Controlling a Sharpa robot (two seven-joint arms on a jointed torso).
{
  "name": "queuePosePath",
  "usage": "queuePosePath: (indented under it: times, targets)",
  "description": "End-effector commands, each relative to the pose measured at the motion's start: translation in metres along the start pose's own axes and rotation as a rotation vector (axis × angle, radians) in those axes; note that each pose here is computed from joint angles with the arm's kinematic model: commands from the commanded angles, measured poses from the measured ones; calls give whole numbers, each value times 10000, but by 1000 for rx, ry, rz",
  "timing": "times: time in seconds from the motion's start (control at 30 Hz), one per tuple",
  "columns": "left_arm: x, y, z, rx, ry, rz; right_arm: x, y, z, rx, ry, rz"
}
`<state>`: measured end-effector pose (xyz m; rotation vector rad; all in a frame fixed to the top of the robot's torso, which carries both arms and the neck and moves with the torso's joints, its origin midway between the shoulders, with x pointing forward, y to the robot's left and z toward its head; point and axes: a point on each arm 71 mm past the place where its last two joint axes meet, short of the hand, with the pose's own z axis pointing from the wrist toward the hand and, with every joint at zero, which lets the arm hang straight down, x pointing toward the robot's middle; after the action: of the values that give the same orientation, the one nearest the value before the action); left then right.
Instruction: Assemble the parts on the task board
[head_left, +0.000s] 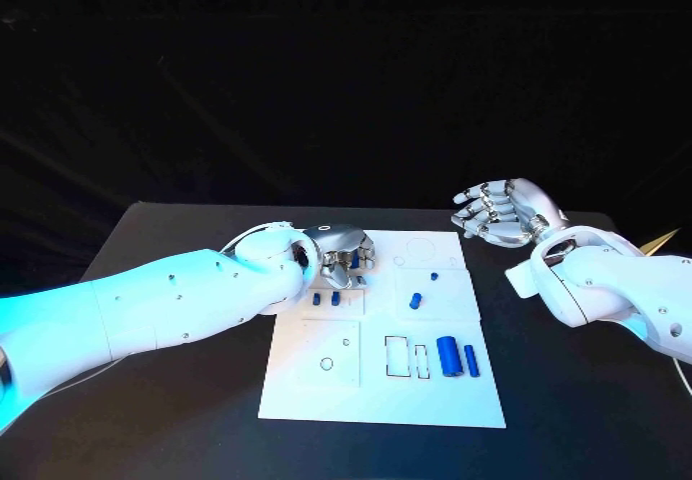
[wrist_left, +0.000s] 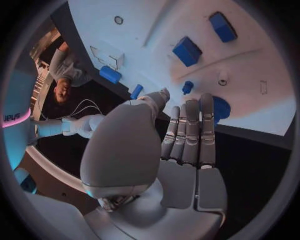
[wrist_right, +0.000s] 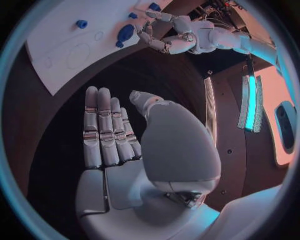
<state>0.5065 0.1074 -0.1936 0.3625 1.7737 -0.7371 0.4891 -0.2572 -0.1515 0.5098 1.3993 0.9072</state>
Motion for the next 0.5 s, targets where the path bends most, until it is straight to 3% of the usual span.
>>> queuePosePath:
  times: [0.03, 0.5]
  targets:
    - [50, 5, 27, -19, 58, 52, -20, 12, 5, -22, -33, 68]
    - [78, 49, 96, -49, 68, 67, -20, -4, 11, -5, -32, 139]
